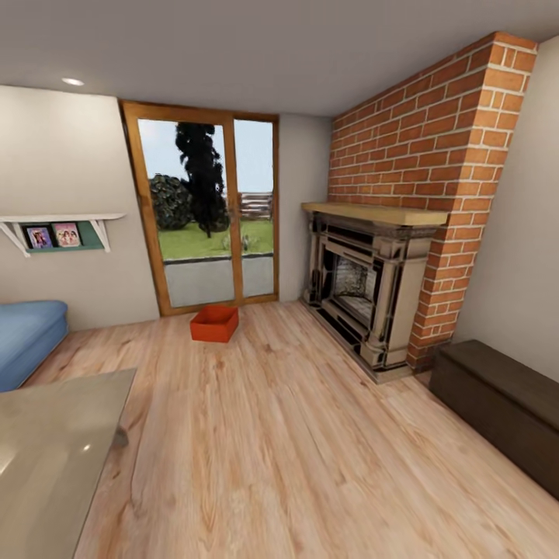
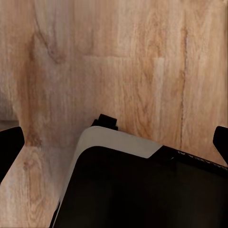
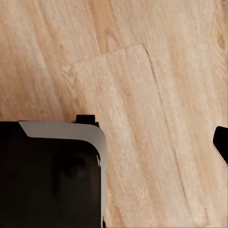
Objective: Move the two storage containers from the living room to the garage. In the garage, place one container on the floor and stack the other container on top of it (either order is fine).
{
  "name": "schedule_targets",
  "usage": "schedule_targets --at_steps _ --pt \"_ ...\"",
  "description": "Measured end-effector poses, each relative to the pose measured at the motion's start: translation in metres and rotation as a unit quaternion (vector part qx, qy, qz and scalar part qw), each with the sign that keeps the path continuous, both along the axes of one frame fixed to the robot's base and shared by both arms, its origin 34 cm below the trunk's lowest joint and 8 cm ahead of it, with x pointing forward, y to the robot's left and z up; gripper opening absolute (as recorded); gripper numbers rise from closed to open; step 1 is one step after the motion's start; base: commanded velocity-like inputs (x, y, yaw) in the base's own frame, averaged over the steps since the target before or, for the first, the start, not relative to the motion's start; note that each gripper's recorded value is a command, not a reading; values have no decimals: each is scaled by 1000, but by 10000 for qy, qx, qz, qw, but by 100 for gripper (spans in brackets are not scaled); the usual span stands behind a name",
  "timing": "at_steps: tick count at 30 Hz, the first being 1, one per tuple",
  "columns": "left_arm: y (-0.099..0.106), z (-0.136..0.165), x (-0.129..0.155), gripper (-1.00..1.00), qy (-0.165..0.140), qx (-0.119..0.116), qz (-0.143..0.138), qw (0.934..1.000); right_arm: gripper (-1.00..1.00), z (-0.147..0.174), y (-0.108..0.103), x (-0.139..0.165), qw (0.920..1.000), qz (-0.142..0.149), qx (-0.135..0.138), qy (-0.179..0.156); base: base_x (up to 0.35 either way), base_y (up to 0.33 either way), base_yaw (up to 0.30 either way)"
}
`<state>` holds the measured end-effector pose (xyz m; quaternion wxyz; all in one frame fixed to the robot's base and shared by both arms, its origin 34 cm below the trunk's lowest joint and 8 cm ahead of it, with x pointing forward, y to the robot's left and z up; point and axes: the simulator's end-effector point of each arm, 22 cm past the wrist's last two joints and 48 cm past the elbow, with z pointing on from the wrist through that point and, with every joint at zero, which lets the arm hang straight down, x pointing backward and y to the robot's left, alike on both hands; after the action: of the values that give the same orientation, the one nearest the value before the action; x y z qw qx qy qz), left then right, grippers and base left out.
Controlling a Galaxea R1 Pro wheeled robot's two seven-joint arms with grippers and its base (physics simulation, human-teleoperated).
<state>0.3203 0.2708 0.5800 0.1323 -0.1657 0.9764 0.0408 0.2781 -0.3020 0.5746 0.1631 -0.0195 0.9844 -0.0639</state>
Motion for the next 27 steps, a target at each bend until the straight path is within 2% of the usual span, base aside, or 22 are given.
schedule_targets --at_steps 27 --pt "1 0 1 100 -13 10 3 10000 100 0 -2 0 10000 -48 -32 -4 326 0 0"
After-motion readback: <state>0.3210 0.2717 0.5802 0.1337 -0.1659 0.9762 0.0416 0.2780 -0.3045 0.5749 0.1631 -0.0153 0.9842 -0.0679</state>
